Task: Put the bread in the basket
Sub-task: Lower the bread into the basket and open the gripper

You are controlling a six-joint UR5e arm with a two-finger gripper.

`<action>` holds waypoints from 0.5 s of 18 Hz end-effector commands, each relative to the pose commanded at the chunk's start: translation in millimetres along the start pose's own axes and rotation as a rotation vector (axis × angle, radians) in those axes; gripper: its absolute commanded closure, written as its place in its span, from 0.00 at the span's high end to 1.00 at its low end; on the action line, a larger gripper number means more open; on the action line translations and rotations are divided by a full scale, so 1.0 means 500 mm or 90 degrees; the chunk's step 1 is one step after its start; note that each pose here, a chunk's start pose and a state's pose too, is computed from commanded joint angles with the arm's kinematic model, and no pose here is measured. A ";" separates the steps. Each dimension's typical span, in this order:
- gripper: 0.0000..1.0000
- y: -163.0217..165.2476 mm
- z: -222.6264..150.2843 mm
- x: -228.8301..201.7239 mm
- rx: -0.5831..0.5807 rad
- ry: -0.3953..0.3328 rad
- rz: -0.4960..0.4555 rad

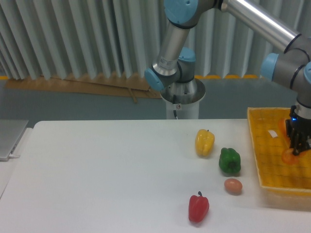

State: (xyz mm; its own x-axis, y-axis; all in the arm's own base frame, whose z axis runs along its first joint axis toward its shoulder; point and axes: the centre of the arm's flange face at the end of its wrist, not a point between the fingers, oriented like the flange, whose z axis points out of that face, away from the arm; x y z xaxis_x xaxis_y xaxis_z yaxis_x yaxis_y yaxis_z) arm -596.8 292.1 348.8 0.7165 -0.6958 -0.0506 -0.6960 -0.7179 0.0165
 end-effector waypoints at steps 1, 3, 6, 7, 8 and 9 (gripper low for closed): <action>1.00 -0.014 -0.001 -0.002 0.004 -0.002 0.004; 1.00 -0.022 0.003 -0.004 0.020 -0.008 0.007; 1.00 -0.027 0.001 -0.006 0.029 -0.014 0.007; 1.00 -0.029 -0.005 -0.006 0.028 -0.017 0.008; 1.00 -0.039 -0.021 -0.008 0.024 -0.024 0.013; 1.00 -0.051 -0.035 -0.008 0.022 -0.031 0.016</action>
State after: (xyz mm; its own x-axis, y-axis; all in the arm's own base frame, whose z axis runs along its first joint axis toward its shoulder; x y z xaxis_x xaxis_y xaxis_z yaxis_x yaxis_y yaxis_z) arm -581.1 312.7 366.1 0.6960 -0.7112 -0.0988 -0.7157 -0.6982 -0.0162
